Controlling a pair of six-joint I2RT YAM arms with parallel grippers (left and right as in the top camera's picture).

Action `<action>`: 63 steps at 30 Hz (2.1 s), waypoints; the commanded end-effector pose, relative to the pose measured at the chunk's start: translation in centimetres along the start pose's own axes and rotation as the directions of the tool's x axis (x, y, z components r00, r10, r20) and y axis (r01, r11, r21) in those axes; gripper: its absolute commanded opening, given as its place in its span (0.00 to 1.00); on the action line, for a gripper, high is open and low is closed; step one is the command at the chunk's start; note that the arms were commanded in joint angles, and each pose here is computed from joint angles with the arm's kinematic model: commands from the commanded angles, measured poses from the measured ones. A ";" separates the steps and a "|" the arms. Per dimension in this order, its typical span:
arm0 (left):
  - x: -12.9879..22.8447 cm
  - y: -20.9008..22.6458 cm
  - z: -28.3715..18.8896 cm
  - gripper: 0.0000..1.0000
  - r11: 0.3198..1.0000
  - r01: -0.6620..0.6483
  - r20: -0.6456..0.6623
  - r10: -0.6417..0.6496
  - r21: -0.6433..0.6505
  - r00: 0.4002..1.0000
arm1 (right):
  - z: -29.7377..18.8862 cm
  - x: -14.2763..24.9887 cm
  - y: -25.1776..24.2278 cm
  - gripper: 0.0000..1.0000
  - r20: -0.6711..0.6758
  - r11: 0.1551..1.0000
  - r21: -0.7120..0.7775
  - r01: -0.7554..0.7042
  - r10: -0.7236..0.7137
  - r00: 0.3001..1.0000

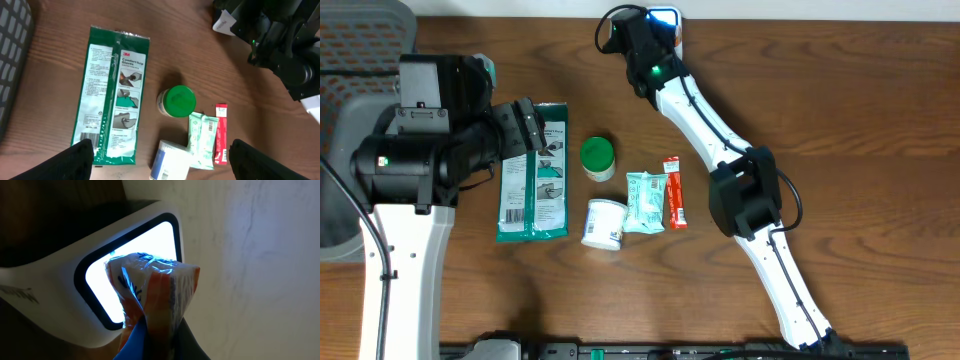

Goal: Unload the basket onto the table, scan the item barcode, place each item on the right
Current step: 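Hold the tissue pack's barcode against the scanner window, then carry the tissue pack to the right side and set it down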

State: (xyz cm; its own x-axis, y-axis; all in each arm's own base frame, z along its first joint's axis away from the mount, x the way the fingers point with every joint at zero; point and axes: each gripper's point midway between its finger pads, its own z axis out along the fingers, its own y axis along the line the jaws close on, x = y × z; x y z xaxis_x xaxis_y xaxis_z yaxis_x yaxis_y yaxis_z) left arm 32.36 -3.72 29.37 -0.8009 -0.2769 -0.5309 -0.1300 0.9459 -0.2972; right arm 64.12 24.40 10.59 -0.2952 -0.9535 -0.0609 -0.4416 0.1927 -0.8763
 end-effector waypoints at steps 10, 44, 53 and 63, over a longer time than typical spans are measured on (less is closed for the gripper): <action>0.1 0.1 0.0 0.86 1.000 0.000 -0.001 0.000 -0.006 1.000 | 0.4 0.4 -0.6 0.01 -0.002 0.999 0.010 -0.040 0.040 0.999; 0.1 0.1 0.0 0.86 1.000 0.000 -0.001 0.000 -0.006 1.000 | -17.5 30.6 -4.4 0.01 -0.775 0.308 -0.163 -0.937 0.548 0.315; 0.1 0.1 0.0 0.86 1.000 0.000 -0.001 0.000 -0.006 1.000 | -16.2 43.7 5.0 0.01 -0.953 0.180 0.060 -0.982 0.304 -0.002; 0.1 0.1 0.0 0.86 1.000 0.000 -0.001 0.000 -0.006 1.000 | -13.5 55.2 10.8 0.01 -0.929 0.196 0.179 -0.964 0.357 -0.100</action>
State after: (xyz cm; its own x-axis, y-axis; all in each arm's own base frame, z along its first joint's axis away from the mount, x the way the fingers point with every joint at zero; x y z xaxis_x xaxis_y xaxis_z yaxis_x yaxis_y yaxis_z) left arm 32.36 -3.73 29.35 -0.8012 -0.2765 -0.5306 -0.1297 0.9460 -0.2971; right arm 32.80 -21.94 5.22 -0.8951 0.4326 0.1078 0.4056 0.8906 -0.2059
